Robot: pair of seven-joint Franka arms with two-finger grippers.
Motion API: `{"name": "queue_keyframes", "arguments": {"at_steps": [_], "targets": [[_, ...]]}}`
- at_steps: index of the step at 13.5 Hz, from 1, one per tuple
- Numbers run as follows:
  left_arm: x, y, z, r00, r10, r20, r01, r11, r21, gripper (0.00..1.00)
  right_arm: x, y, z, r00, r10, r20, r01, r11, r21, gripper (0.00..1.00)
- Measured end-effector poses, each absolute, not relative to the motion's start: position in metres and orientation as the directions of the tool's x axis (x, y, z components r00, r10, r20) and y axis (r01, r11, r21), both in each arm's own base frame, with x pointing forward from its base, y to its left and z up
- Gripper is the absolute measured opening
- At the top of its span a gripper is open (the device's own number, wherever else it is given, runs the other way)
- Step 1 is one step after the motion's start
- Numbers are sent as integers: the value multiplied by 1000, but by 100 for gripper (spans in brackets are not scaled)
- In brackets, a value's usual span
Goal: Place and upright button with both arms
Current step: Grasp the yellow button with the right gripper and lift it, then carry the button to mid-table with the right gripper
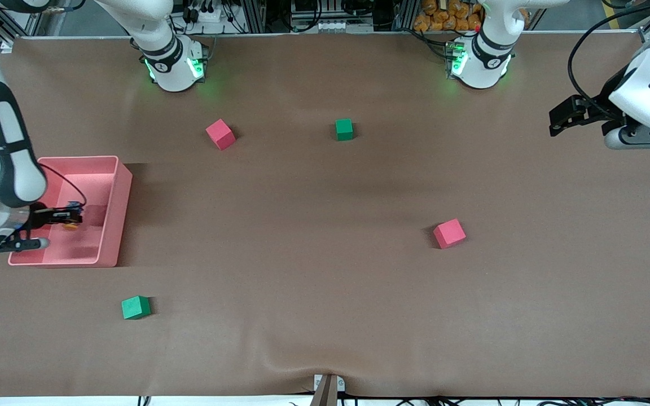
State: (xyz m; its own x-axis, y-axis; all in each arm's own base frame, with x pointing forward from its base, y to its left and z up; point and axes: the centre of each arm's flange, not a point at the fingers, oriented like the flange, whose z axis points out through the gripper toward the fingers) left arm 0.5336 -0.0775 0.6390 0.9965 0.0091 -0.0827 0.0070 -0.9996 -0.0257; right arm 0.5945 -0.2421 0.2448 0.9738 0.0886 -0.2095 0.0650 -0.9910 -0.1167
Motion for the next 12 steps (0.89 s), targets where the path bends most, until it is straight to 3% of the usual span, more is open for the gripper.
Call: {"name": "queue_keyframes", "arguments": {"at_steps": [6, 10, 12], "targets": [[534, -70, 641, 997, 19, -70, 14, -997, -79, 100, 636, -192, 359, 953, 136, -271, 90, -981, -174, 34], [535, -61, 642, 997, 36, -69, 30, -996, -79, 100, 658, -53, 381, 944, 26, -328, -62, -965, -255, 34], [535, -54, 643, 997, 45, -67, 40, -996, -79, 100, 664, 26, 384, 943, -7, -333, -91, -967, -238, 34]]}}
